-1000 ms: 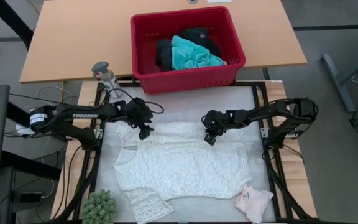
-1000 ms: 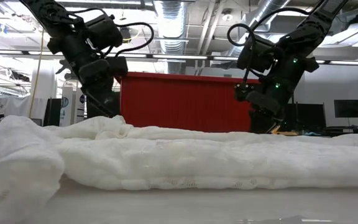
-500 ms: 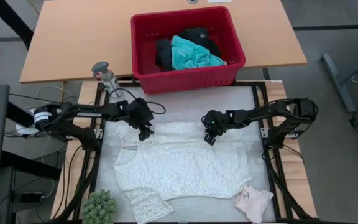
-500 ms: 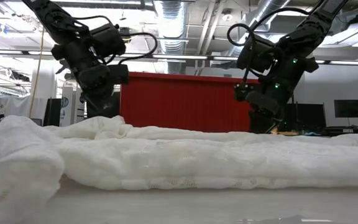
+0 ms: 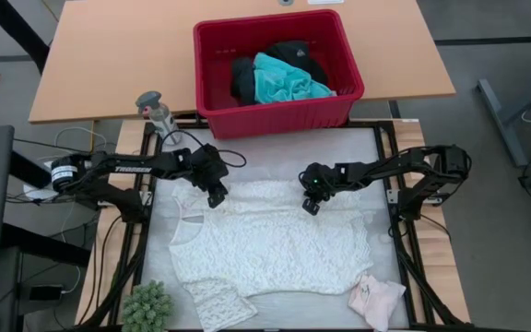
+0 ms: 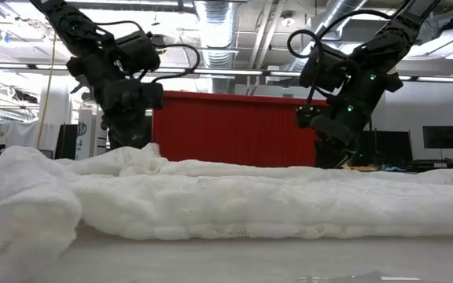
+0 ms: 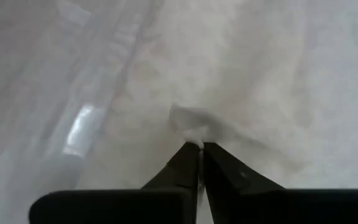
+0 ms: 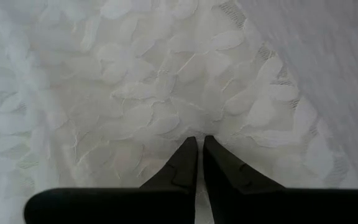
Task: Fold Laundry from Bin
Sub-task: Fold the white blouse
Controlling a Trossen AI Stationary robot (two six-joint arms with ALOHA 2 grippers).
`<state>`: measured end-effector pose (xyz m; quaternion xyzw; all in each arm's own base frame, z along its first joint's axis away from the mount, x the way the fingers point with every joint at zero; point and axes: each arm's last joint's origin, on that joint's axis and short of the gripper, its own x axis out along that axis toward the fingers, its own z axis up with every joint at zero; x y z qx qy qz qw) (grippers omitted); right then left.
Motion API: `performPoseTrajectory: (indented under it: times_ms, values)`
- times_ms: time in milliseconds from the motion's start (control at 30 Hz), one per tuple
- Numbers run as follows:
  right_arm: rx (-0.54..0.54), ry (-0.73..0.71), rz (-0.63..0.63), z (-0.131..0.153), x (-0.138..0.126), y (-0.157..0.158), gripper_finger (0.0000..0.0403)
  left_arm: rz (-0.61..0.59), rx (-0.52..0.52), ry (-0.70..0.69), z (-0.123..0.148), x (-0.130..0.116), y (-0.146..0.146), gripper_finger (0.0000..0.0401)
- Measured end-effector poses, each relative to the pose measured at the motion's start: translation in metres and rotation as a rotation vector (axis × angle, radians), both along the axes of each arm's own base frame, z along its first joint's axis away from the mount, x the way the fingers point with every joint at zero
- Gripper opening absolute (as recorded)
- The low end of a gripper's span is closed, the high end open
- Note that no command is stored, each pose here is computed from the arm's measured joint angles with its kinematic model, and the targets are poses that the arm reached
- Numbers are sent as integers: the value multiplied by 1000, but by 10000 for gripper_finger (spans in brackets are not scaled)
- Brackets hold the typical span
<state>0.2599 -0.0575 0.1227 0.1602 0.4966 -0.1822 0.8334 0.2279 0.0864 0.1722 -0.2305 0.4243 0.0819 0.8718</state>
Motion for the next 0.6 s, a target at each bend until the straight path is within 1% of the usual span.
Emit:
performPoseTrajectory:
  times_ms: [167, 267, 367, 433, 533, 600]
  values:
    - [0, 0, 0, 0, 0, 0, 57, 17, -48, -53, 26, 0, -9, 1]
    - [0, 0, 0, 0, 0, 0, 57, 3, -51, -93, 44, -1, -17, 0]
    - [0, 0, 0, 0, 0, 0, 57, -3, -57, -108, 53, -4, -27, 0]
    - [0, 0, 0, 0, 0, 0, 57, -13, -62, -52, 51, -7, -36, 0]
    - [2, 0, 1, 0, 0, 0, 57, -31, -55, 107, 42, -17, -49, 0]
    - [8, -2, 5, 0, 0, 1, 57, -52, -42, 186, 38, -20, -57, 0]
